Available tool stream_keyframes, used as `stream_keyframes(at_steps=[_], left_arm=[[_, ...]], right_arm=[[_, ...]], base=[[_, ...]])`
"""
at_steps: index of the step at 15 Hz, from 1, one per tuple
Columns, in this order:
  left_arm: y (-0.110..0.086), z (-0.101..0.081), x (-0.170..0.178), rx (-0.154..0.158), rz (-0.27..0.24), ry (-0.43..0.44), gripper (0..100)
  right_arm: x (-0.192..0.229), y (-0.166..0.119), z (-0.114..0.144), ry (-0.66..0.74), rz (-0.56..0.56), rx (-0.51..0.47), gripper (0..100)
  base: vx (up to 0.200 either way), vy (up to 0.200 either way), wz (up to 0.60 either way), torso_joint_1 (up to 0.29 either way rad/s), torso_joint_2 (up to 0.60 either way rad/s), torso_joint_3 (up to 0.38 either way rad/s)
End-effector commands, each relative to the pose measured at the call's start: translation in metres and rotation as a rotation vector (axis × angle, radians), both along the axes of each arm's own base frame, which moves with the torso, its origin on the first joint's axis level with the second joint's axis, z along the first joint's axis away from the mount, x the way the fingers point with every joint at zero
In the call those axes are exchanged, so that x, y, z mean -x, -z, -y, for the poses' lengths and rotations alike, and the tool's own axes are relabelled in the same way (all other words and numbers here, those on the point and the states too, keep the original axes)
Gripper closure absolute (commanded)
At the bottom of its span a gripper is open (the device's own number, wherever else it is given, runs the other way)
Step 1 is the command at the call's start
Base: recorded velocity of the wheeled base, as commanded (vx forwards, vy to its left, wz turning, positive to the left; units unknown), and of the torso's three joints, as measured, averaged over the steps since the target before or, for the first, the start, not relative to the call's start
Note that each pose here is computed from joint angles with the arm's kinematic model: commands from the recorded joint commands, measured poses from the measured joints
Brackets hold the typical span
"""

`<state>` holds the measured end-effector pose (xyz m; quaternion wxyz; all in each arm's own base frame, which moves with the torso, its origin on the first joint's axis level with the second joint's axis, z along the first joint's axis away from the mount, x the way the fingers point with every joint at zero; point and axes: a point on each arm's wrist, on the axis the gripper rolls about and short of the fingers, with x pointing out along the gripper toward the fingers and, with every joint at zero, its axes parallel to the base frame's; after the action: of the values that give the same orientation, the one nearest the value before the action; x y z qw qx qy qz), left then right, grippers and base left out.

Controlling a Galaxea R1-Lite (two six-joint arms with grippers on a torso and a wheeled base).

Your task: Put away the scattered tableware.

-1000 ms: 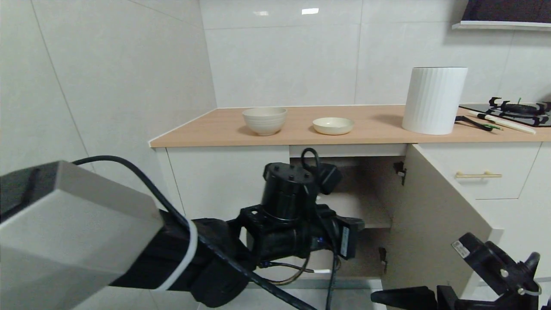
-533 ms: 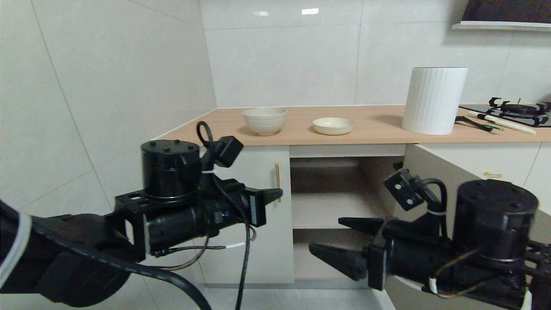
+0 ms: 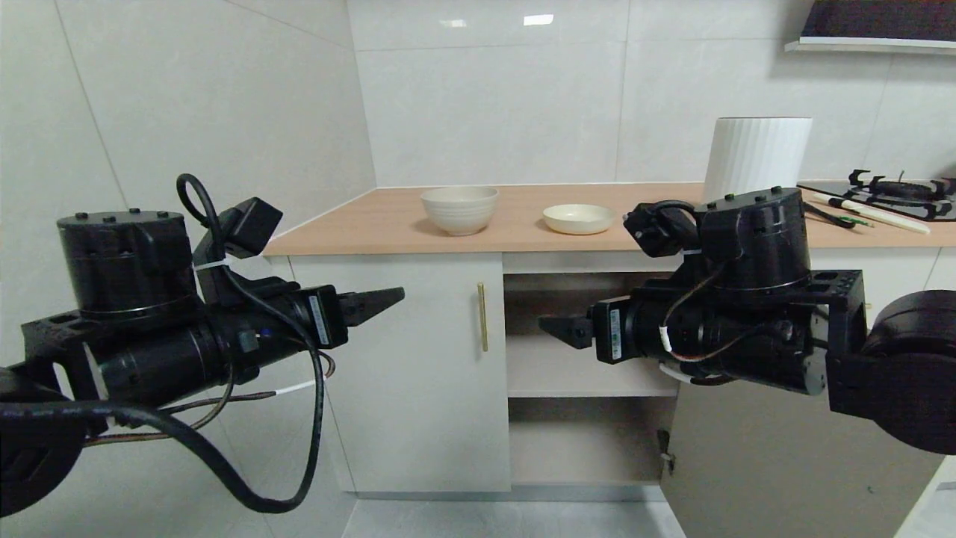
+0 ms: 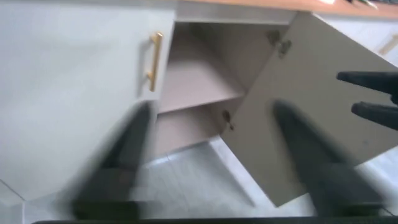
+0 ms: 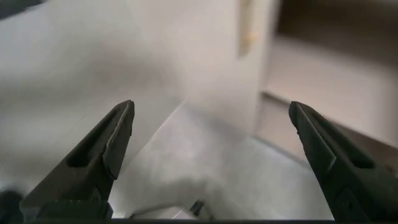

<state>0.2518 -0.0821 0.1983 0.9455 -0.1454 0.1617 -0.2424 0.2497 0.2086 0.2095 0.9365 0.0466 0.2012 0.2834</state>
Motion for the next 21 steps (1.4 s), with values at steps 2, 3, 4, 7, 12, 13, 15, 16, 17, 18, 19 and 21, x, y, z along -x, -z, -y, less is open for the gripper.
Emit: stream_keyframes(at_steps=[2, 3, 4, 7, 12, 13, 15, 16, 17, 18, 19, 21], left_arm=[[-0.005, -0.006, 0.001, 0.003, 0.018, -0.027, 0], [-0.008, -0.007, 0.004, 0.002, 0.031, -0.049, 0], [-0.009, -0.008, 0.005, 0.002, 0.037, -0.057, 0], [-0.015, -0.009, 0.009, 0.009, 0.059, -0.054, 0], [-0.014, -0.009, 0.010, 0.005, 0.057, -0.050, 0], [-0.014, -0.008, 0.011, 0.002, 0.058, -0.048, 0], [-0.015, -0.008, 0.012, 0.002, 0.062, -0.043, 0], [-0.015, -0.007, 0.012, 0.002, 0.063, -0.041, 0], [-0.015, -0.007, 0.012, 0.001, 0.062, -0.041, 0], [-0.014, -0.007, 0.012, 0.000, 0.061, -0.039, 0], [-0.014, -0.007, 0.013, 0.000, 0.063, -0.039, 0], [-0.018, -0.008, 0.017, -0.012, 0.080, -0.034, 0]], right_arm=[[-0.005, -0.003, 0.008, 0.043, -0.008, 0.014, 0], [-0.008, -0.008, 0.012, 0.057, -0.016, 0.019, 0], [-0.010, -0.008, 0.015, 0.069, -0.020, 0.018, 0], [-0.013, -0.006, 0.015, 0.074, -0.027, 0.022, 0], [-0.012, -0.006, 0.016, 0.073, -0.027, 0.020, 0], [-0.011, -0.008, 0.016, 0.073, -0.023, 0.017, 0], [-0.010, -0.009, 0.017, 0.074, -0.021, 0.012, 0], [-0.009, -0.011, 0.018, 0.074, -0.022, 0.006, 0], [-0.008, -0.012, 0.019, 0.074, -0.018, 0.003, 0], [-0.006, -0.016, 0.020, 0.072, -0.010, -0.005, 0], [-0.004, -0.017, 0.021, 0.072, -0.007, -0.009, 0], [0.000, -0.021, 0.024, 0.070, 0.002, -0.016, 0]], base=[[0.000, 0.000, 0.00, 0.000, 0.00, 0.000], [0.000, 0.000, 0.00, 0.000, 0.00, 0.000], [0.000, 0.000, 0.00, 0.000, 0.00, 0.000], [0.000, 0.000, 0.00, 0.000, 0.00, 0.000], [0.000, 0.120, 0.00, 0.004, 0.00, 0.001], [0.000, 0.000, 0.00, 0.000, 0.00, 0.000], [0.000, 0.000, 0.00, 0.000, 0.00, 0.000], [0.000, 0.000, 0.00, 0.000, 0.00, 0.000], [0.000, 0.000, 0.00, 0.000, 0.00, 0.000], [0.000, 0.000, 0.00, 0.000, 0.00, 0.000], [0.000, 0.000, 0.00, 0.000, 0.00, 0.000], [0.000, 0.000, 0.00, 0.000, 0.00, 0.000]])
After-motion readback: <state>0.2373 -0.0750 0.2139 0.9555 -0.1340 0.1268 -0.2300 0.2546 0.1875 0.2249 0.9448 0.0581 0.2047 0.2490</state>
